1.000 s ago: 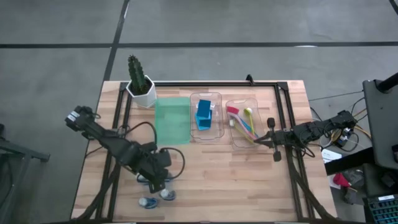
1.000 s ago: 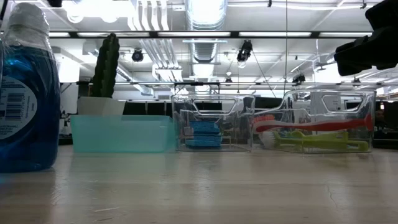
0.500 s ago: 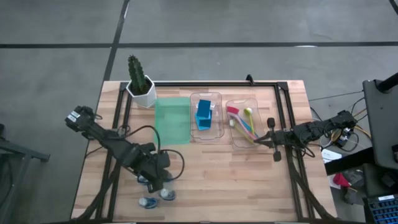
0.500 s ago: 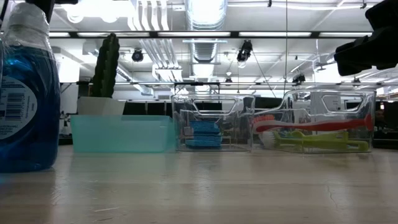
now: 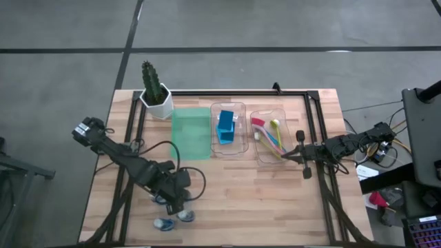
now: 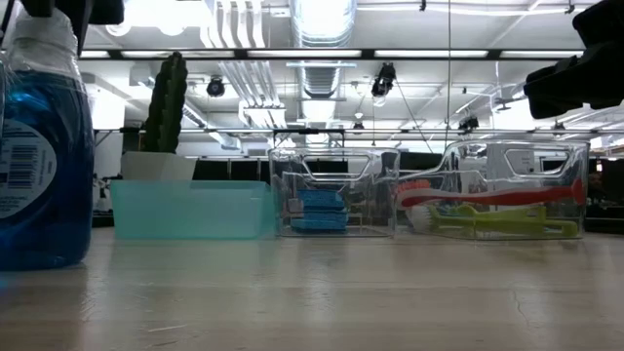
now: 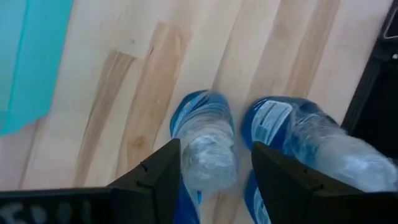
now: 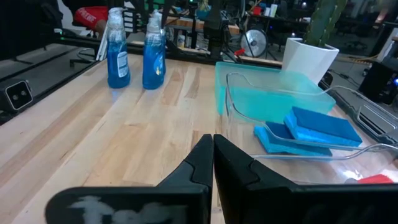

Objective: Pick & Place Kitchen Sink Supplies
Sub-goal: Put the blue liquid soap into the green bin

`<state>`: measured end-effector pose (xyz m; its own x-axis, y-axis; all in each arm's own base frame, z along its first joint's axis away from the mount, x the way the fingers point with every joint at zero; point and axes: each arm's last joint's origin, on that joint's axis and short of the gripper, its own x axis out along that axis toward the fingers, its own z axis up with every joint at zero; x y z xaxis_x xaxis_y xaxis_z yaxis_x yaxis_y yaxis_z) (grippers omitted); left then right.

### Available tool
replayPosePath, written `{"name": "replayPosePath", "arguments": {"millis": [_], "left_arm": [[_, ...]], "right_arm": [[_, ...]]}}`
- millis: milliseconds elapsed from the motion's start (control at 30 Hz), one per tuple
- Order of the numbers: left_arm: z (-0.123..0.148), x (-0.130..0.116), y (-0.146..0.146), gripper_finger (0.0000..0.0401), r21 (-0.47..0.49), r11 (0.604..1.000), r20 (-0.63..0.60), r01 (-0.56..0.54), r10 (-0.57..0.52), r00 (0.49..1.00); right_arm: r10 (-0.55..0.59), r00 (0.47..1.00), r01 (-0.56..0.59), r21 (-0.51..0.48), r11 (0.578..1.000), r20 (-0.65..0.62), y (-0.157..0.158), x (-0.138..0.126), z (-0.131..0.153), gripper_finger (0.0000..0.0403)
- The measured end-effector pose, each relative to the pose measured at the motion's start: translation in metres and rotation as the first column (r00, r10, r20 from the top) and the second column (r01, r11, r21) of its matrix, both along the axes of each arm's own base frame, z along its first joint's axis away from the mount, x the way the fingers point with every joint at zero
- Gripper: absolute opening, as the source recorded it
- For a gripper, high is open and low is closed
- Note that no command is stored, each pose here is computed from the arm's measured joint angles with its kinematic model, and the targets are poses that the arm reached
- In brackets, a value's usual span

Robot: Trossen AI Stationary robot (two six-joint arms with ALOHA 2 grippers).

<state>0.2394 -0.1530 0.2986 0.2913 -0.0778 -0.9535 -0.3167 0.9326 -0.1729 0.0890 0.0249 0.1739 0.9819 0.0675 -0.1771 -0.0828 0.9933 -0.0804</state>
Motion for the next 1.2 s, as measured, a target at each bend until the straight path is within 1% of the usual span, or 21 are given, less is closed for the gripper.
{"name": "replayPosePath", "arguments": {"millis": [167,267,700,833,1033,1200], "left_arm": [[-0.011,-0.002,0.0,0.0188,-0.005,1.0,-0.04,0.008,-0.009,0.999],[-0.017,-0.001,-0.001,0.0188,-0.014,1.0,-0.029,0.009,-0.01,1.0],[-0.017,0.001,-0.002,0.0187,-0.032,0.999,-0.005,0.01,-0.01,1.0],[-0.017,0.001,-0.002,0.0174,-0.032,0.999,-0.004,0.01,-0.01,1.0],[-0.015,0.001,-0.001,0.013,-0.028,1.0,0.003,0.009,-0.009,1.0],[-0.014,0.001,0.0,0.0127,-0.03,1.0,0.006,0.005,-0.005,1.0]], "right_arm": [[0.001,1.0,-0.001,-0.001,1.0,0.0,0.0,0.0,0.0,0.0008],[0.0,1.0,0.0,0.001,1.0,0.0,0.0,0.0,0.0,0.0008],[0.0,1.0,0.0,0.001,1.0,0.0,0.0,0.0,0.0,0.0008],[0.0,1.0,0.0,0.0,1.0,0.0,0.0,0.0,0.0,0.0008],[0.0,1.0,0.0,0.002,1.0,0.0,0.0,0.0,0.0,0.0008],[0.0,1.0,0.0,0.001,1.0,0.0,0.0,0.0,0.0,0.0008]]}}
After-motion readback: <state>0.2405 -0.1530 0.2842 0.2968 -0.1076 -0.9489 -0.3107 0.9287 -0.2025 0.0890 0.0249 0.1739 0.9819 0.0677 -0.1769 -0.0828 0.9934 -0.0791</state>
